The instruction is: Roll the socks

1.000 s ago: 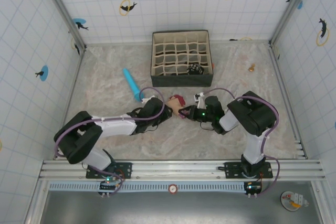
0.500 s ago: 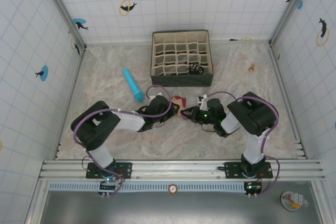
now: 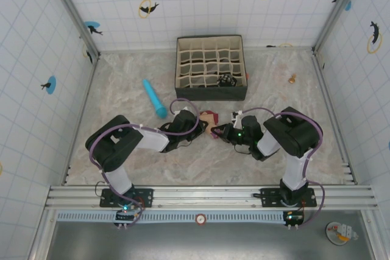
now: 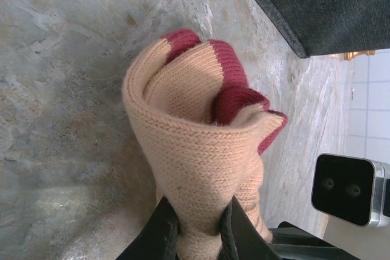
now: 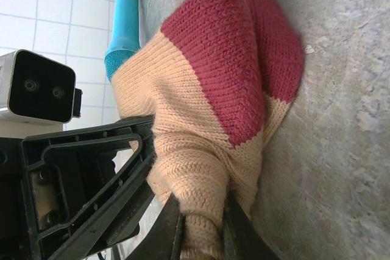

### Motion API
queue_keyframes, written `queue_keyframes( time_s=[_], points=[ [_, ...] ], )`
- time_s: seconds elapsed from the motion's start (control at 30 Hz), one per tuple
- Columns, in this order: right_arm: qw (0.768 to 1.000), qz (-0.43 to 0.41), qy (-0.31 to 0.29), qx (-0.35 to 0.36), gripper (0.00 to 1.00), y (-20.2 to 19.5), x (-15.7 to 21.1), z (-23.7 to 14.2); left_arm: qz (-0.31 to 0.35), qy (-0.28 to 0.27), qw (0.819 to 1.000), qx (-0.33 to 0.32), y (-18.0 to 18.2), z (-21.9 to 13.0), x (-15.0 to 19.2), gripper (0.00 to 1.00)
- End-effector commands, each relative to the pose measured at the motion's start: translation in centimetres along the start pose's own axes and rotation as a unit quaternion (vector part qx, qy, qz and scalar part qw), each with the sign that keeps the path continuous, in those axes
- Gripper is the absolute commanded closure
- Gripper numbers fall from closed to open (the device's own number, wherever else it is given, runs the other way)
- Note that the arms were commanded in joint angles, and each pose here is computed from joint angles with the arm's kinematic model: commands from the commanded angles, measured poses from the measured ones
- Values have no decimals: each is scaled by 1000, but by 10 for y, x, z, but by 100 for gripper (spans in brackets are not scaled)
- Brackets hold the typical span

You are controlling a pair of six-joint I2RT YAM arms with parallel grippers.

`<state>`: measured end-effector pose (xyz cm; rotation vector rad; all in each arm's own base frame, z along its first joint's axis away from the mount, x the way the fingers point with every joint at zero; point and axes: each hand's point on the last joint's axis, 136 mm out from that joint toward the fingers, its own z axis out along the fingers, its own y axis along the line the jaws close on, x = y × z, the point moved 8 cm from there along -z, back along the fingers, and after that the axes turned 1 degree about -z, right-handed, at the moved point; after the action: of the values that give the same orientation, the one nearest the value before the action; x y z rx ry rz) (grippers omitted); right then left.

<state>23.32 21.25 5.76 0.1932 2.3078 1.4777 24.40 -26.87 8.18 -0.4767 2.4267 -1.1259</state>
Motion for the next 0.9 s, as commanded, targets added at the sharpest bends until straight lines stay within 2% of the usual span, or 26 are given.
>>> queue_keyframes(
  time_s=[0.0,0.13,0.3,0.33,0.4,0.43,0.5,0.57,0.73,0.87],
  points=[
    [995,28,53,79,97,-28,19,1,-8,21,999,-33,12,5,4,100],
    [995,-16,58,81,100,-20,15,1,-9,24,999,-40,15,4,6,100],
    [983,-119,61,129,100,-10,8,3,-6,34,998,-56,19,-4,5,99],
    [979,-137,62,137,100,-9,7,3,-4,34,998,-62,19,-7,4,94],
    [969,-184,64,153,100,-4,6,3,1,35,997,-74,17,-15,1,68],
    [964,-204,65,160,100,-3,6,3,4,36,996,-77,15,-19,-1,58],
    [950,-247,66,182,100,0,6,3,13,33,995,-90,12,-29,-5,43],
    [935,-287,64,199,100,4,7,4,21,28,994,-105,10,-39,-9,36],
    [884,-404,46,231,100,21,17,5,18,22,994,-104,6,-67,-21,35],
    [827,-507,23,241,100,39,35,4,11,32,995,-90,3,-80,-22,35]
  ],
)
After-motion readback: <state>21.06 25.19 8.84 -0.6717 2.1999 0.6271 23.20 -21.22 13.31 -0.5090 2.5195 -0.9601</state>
